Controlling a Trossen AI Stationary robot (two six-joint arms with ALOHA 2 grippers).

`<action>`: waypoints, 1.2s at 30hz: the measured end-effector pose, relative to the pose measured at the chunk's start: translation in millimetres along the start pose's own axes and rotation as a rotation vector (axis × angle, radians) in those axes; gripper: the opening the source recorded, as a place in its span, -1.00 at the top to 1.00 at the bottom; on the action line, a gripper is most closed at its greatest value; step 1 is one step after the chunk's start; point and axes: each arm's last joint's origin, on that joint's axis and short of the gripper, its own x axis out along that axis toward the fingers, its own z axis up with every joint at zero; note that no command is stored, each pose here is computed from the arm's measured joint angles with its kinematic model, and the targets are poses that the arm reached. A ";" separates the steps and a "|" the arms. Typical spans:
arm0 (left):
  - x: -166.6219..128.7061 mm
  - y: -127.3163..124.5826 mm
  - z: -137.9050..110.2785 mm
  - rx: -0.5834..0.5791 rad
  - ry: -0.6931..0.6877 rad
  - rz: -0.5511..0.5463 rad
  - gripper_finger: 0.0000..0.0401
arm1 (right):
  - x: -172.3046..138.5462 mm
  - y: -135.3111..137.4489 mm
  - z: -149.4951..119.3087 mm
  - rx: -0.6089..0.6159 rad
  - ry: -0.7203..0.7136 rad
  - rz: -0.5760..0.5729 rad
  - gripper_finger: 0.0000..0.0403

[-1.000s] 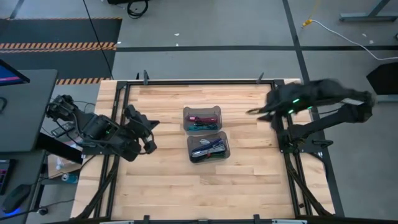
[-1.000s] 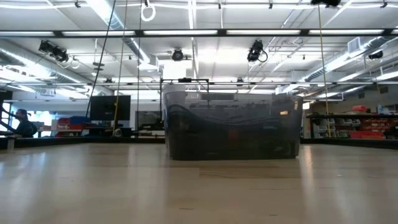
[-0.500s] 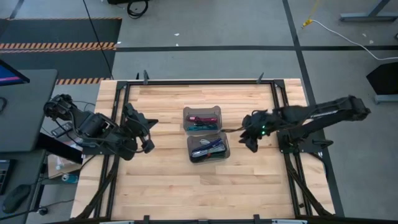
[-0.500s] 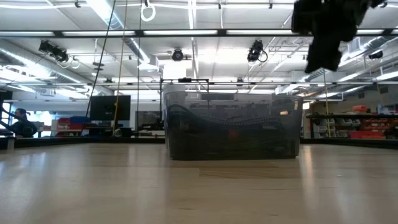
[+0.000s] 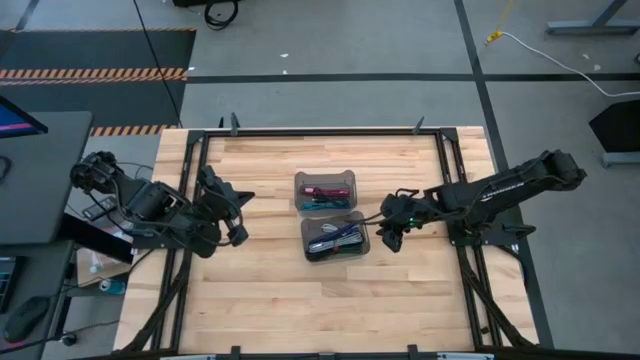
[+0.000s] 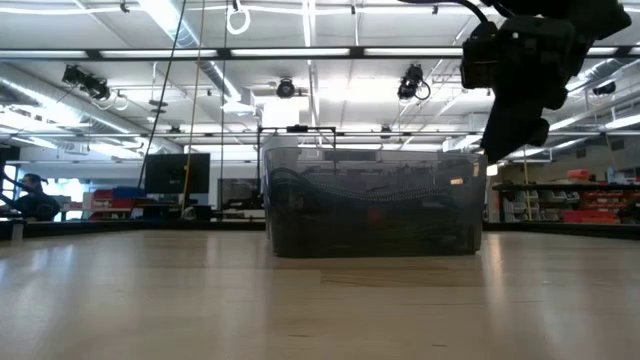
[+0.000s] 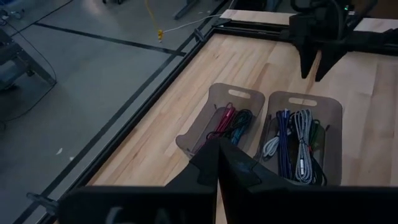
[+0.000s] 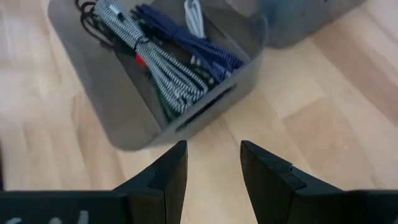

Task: Pick and place USB-C Cables
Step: Adjust the bottom black transparent bin

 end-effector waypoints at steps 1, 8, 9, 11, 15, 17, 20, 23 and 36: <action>0.0 0.0 0.0 0.000 0.000 0.000 0.96 | 1.7 0.8 0.1 -0.003 -0.008 -0.007 0.23; 0.0 -0.4 -0.3 0.000 0.011 -0.013 0.96 | 10.7 1.6 -4.2 -0.021 0.023 -0.053 0.23; 0.1 -0.5 -0.3 0.000 0.011 -0.014 0.96 | 12.0 1.9 -4.6 -0.024 0.022 -0.062 0.23; 0.1 -0.6 -0.3 0.009 0.012 -0.015 0.96 | 15.6 2.4 -5.6 -0.029 0.021 -0.082 0.23; 0.1 -0.7 -0.2 0.013 0.011 -0.016 0.96 | 24.1 2.2 -7.0 -0.026 0.032 -0.115 0.23; 0.1 -0.7 -0.2 0.013 0.011 -0.016 0.96 | 28.3 2.9 -6.9 -0.026 0.033 -0.115 0.23; 0.1 -0.7 -0.1 0.013 0.010 -0.016 0.96 | 33.3 4.9 -5.5 -0.023 0.020 -0.104 0.23; 0.1 -0.7 -0.1 0.013 0.011 -0.016 0.96 | 36.3 7.5 -2.8 -0.018 -0.006 -0.081 0.23; 0.1 -0.8 -0.3 0.028 0.012 -0.016 0.96 | 42.8 13.0 4.3 0.038 -0.100 -0.058 0.23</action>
